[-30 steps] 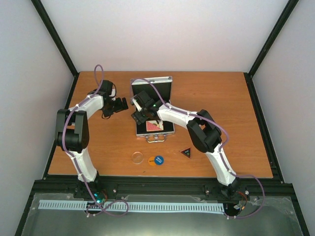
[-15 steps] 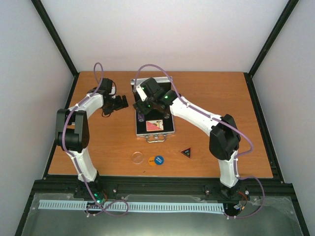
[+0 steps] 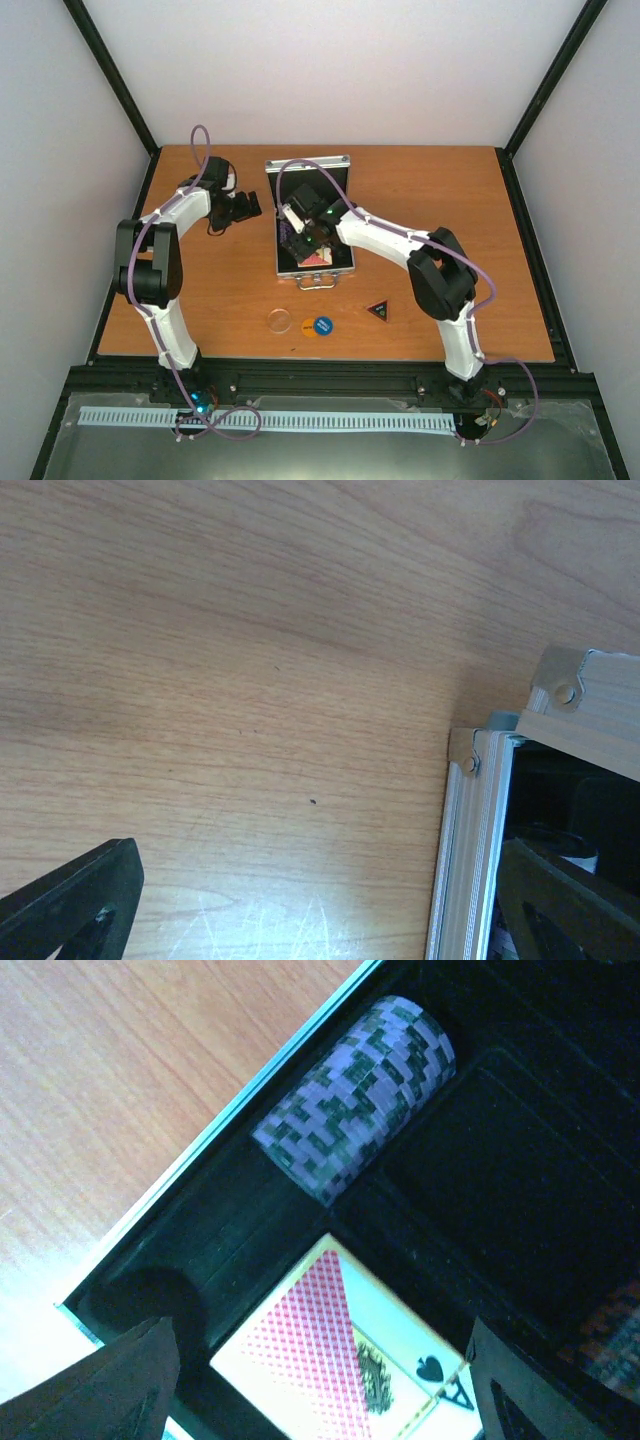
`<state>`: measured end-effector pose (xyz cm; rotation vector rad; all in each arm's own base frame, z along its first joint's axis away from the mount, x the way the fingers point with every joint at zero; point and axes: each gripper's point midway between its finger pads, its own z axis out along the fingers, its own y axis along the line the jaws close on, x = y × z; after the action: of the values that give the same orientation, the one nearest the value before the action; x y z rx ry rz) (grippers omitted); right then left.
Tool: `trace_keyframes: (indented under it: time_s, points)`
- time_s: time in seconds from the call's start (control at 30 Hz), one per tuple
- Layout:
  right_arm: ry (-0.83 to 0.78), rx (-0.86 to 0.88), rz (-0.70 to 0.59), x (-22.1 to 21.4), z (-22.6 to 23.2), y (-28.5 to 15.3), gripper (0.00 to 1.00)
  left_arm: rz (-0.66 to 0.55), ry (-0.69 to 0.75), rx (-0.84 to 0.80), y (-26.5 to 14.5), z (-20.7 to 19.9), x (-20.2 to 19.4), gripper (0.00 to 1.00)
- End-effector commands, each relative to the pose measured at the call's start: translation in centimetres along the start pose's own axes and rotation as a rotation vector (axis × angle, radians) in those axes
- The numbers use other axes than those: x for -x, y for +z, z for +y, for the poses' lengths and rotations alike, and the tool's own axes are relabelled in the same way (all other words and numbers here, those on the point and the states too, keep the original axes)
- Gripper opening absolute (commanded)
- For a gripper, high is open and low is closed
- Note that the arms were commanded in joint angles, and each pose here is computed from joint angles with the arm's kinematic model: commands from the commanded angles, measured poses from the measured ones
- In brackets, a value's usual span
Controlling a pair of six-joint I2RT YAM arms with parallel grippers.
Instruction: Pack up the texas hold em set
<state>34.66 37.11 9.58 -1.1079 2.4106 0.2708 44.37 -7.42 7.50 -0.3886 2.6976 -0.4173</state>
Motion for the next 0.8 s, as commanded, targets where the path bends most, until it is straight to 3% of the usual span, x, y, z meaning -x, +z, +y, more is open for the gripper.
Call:
trace_keyframes:
  time_s: [0.0,0.13,0.63,0.77]
  points:
    - [-0.003,-0.04,-0.014,1.3,-1.0,1.8,0.81,-0.006,-0.016,-0.021,0.0,-0.5,0.9,1.0]
    - [0.012,-0.057,0.019,0.9,-1.3,3.8,0.8,-0.004,-0.019,-0.021,0.1,-0.5,0.9,1.0]
    - [0.185,-0.236,-0.109,3.4,-4.6,5.6,0.81,0.024,-0.018,-0.015,0.7,0.0,-0.1,1.0]
    - [0.185,-0.233,-0.088,3.8,-4.5,6.6,0.81,0.026,-0.02,-0.015,0.8,0.0,-0.1,1.0]
